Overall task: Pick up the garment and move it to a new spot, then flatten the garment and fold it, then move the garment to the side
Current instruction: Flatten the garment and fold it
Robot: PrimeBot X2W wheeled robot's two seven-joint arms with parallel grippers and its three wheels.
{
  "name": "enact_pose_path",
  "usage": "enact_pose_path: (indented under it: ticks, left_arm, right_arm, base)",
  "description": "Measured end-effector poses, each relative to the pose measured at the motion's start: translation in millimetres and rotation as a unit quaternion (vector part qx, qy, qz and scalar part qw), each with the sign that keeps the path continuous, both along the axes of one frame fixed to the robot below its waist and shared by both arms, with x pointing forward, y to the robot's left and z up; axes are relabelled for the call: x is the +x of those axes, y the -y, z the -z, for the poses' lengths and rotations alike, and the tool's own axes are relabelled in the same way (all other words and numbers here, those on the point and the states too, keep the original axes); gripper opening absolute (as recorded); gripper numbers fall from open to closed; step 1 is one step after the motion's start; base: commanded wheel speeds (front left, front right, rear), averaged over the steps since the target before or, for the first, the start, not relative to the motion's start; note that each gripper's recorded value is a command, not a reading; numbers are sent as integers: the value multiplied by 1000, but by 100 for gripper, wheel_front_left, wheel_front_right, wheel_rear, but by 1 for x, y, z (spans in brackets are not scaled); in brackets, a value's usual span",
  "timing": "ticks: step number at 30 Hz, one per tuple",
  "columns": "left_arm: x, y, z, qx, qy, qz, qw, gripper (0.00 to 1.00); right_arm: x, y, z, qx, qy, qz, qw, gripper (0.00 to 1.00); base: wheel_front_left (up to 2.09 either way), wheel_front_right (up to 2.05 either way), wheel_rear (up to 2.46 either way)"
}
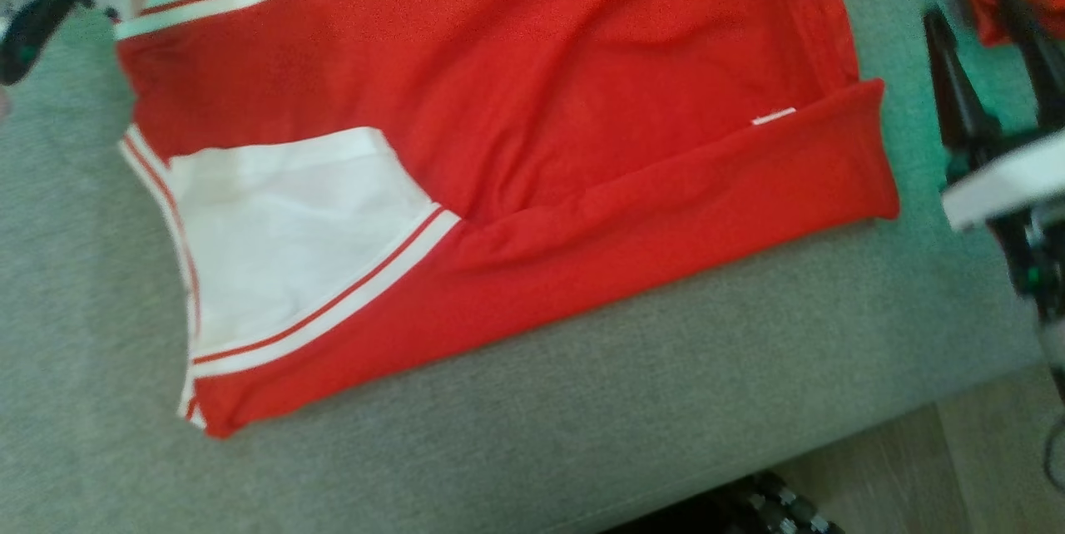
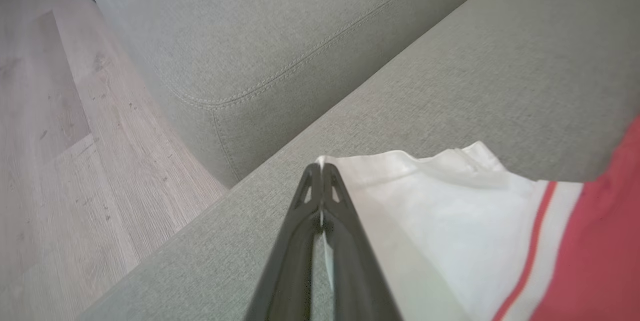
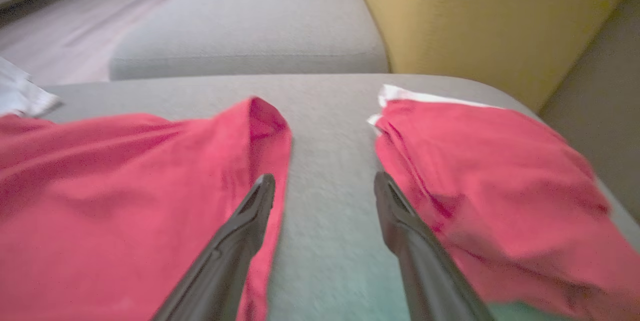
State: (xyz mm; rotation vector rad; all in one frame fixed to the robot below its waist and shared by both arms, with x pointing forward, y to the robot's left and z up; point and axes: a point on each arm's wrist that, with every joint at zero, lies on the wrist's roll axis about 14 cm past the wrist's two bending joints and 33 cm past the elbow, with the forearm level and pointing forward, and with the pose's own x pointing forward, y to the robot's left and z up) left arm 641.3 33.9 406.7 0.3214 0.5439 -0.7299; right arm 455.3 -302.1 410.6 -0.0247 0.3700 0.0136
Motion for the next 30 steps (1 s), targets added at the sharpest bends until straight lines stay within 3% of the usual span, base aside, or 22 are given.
enact_pose_path:
  ticks: [6,12,19,30]
  left_arm:
    - [-14,-9,-21,-3,19,5,1000,0]
    - [-18,-17,-30,-3,28,5,1000,0]
    - [-19,-26,-28,1,33,4,999,0]
    - [-15,-37,-19,4,28,-4,1000,0]
  right_arm:
    - [49,-52,-12,65,-42,-64,995,100]
    - [78,-63,-1,85,-94,-70,989,100]
    - [92,-62,30,82,-157,-58,982,100]
    - [110,-62,43,205,-207,4,956,100]
  base:
    - [0,0,0]
    - [0,0,0]
    - [0,0,0]
    - [0,0,0]
